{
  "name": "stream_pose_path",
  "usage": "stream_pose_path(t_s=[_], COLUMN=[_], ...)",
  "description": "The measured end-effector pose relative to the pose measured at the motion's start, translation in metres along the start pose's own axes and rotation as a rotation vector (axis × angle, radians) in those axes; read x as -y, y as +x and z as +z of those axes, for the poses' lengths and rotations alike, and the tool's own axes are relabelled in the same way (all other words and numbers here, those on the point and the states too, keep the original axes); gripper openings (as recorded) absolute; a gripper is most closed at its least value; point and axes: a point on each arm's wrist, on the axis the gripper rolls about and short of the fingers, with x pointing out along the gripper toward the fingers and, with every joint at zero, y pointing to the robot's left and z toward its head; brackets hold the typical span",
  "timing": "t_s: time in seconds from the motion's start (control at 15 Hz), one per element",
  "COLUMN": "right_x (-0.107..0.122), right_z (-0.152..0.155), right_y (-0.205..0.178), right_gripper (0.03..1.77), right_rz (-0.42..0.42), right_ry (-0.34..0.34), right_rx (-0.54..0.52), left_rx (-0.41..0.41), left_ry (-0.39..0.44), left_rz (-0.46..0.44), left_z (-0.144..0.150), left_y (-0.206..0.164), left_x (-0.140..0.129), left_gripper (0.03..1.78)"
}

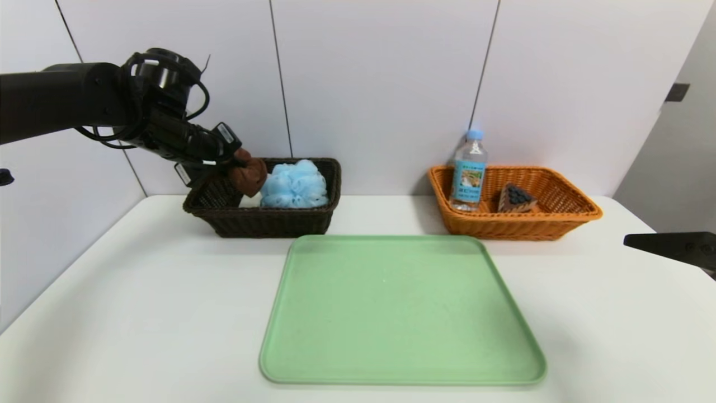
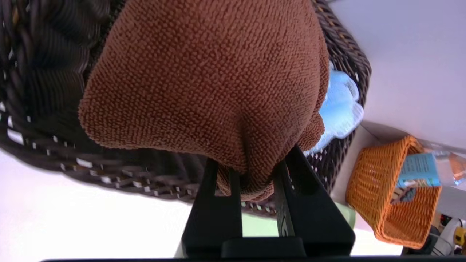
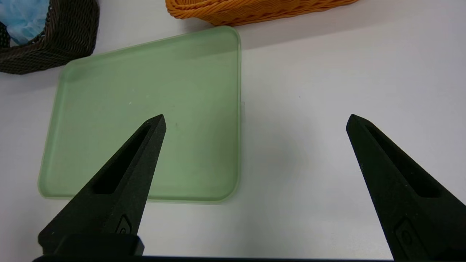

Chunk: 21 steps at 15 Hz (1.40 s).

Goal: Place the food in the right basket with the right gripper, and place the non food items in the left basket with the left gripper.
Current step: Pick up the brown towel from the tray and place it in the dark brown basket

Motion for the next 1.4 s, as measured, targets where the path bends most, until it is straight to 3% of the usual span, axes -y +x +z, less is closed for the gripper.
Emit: stream_pose_path(t_s=[0.4, 0.6, 0.8, 1.13, 1.4], right_x=[0.000, 0.000, 0.000, 0.000, 0.000], right_z=[0.000, 0.001, 0.001, 0.001, 0.001], right_y=[0.000, -0.001, -0.002, -0.003, -0.005], right_gripper=[1.71, 1.71, 1.71, 1.71, 1.71], right_rz=[0.001, -0.007, -0.010, -0.009, -0.008], right_ry=[0.000, -0.001, -0.011, -0.012, -0.018], right_rx=[0.003, 0.009, 0.012, 0.016, 0.023], left_rx=[-0.009, -0.014, -0.012, -0.003, 0.084], left_ry=[-0.019, -0.027, -0.034, -0.033, 0.024], left_rz=[0.033, 0.046, 0.053, 0.047, -0.077], left_z=[0.004, 0.005, 0.007, 0.008, 0.012], left_y=[0.029, 0.038, 0.045, 0.041, -0.015], left_x=[-0.014, -0.019, -0.023, -0.023, 0.007], left_gripper=[0.32, 0.77, 1.07, 1.37, 1.50])
